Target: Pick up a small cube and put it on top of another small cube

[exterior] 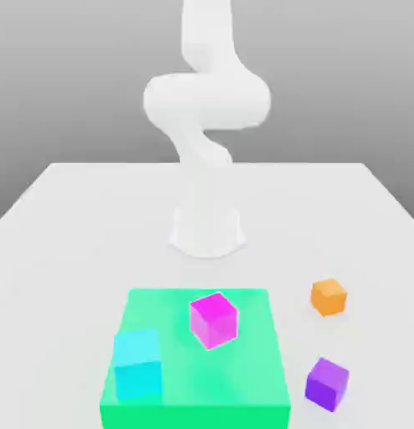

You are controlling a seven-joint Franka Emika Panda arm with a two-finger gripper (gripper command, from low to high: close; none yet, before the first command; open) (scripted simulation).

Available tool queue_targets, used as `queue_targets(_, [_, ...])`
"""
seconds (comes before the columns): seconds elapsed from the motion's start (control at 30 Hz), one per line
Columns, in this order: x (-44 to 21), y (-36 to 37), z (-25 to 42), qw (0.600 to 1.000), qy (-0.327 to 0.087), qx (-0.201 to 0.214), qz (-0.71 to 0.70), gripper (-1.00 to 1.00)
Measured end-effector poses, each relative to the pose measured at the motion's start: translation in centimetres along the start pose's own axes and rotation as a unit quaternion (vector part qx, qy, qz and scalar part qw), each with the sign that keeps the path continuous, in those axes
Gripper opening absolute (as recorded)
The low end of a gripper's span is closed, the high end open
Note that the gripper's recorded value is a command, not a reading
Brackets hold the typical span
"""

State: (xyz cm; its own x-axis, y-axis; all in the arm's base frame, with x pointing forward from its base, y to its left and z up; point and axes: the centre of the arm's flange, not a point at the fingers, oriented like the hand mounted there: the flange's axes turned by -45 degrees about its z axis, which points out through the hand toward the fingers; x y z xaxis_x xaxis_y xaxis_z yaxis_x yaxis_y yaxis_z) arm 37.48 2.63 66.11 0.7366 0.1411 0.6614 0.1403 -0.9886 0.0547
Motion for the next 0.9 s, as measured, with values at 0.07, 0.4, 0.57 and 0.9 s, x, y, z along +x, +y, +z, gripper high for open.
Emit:
queue_targets(0.07, [-1.4, -2.8, 5.1, 0.996, -0.032, 0.028, -0.074, 0.0])
queue_targets(0.4, [-15.4, -17.0, 21.7, 0.886, -0.144, 0.16, -0.411, 0.0])
queue_targets(0.57, [-25.9, -22.2, 25.6, 0.776, -0.18, 0.223, -0.563, 0.0])
queue_targets(0.9, [-40.7, -25.1, 29.4, 0.609, -0.207, 0.288, -0.71, 0.0])
